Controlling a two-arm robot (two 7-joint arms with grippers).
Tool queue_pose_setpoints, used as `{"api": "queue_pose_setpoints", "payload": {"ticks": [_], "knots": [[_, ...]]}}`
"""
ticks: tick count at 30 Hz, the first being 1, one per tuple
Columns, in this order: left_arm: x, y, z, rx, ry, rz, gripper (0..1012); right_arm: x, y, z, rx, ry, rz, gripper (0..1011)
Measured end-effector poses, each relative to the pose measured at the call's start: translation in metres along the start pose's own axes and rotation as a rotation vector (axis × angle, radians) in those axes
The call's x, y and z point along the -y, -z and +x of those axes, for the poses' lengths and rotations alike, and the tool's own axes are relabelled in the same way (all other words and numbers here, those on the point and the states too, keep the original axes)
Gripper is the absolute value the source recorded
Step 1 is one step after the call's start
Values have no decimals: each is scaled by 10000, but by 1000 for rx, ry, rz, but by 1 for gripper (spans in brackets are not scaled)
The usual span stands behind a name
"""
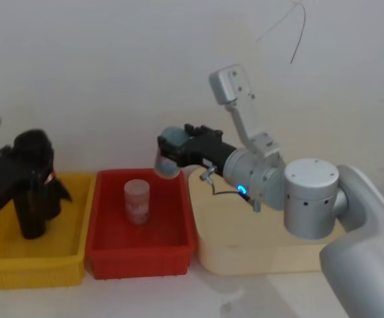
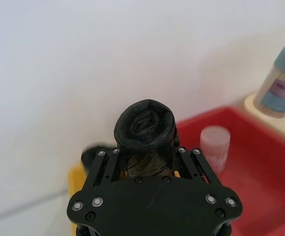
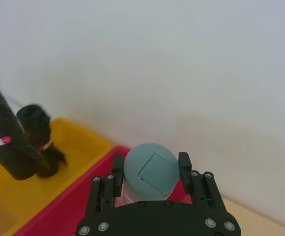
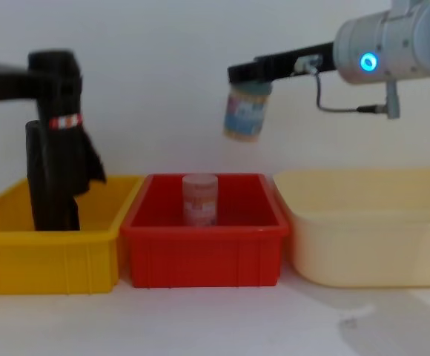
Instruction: Pick up the garbage bag with the one hand and transfer it to the other hand.
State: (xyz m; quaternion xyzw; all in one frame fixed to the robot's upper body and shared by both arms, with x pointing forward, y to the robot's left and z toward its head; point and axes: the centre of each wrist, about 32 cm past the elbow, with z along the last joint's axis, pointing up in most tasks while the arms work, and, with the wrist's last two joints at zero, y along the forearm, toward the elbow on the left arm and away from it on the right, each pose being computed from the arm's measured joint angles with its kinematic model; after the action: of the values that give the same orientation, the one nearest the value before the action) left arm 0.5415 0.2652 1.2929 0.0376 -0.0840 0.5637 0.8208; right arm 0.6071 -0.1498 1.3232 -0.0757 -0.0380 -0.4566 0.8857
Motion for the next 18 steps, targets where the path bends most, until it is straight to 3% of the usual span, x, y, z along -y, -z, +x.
{"api": "queue_pose_setpoints", "payload": {"ticks": [2,4,8,18], "knots": [[58,-90,-14,21,17,-28,435,13,-26,32,-6,18,7,661],[101,-134,-17,32,28,-43,435,33,-61,89,-14,46,15,661],[266,-275,-32,52,69,-90,435,61,-94,185,-23,105,13,661],[637,-394,-94,46,189,-136,435,145,3,409,-47,230,-55,661]]}}
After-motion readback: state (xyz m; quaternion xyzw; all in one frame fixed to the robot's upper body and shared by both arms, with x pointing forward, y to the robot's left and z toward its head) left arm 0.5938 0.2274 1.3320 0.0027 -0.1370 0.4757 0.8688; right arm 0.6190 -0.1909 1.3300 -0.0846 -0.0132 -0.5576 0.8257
